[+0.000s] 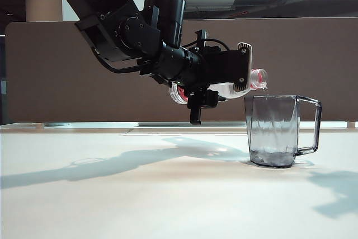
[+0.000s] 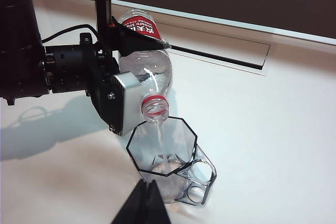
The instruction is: Pick up the mineral water bottle with the left hand on the table and pour water into the mug until it's half full.
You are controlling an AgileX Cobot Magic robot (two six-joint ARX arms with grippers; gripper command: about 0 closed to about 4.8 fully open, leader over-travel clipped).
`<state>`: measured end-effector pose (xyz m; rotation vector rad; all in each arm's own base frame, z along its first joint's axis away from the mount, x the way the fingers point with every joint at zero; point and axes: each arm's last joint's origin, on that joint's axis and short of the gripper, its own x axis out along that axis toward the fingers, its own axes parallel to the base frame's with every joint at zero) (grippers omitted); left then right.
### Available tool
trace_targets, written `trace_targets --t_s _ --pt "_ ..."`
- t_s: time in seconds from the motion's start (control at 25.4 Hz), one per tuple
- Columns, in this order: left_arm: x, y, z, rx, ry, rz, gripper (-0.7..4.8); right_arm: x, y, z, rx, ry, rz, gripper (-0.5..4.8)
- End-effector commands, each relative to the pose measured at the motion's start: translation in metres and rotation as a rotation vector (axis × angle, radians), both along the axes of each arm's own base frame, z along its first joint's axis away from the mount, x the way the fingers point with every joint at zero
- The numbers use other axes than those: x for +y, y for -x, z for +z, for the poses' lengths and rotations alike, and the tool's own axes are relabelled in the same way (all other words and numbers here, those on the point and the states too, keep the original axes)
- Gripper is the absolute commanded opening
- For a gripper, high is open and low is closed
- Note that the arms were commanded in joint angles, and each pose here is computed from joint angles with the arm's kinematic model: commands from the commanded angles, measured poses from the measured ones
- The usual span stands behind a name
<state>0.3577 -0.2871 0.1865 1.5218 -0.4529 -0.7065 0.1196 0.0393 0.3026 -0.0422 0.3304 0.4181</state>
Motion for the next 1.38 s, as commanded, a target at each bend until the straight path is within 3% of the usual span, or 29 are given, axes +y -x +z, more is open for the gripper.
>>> trace_targets --t_s 0.04,1.38 --pt "-0.0012 -0.0008 0.0158 -0.078 0.046 -0.006 2.14 -0.0002 0.0006 0.0040 -0.026 -0.005 0.002 -0.08" --pt "-0.0013 -0.0009 0.0160 -0.115 0.006 -0.013 2.14 -0.0002 0.0006 0.0040 -0.026 -0.005 0.002 -0.08"
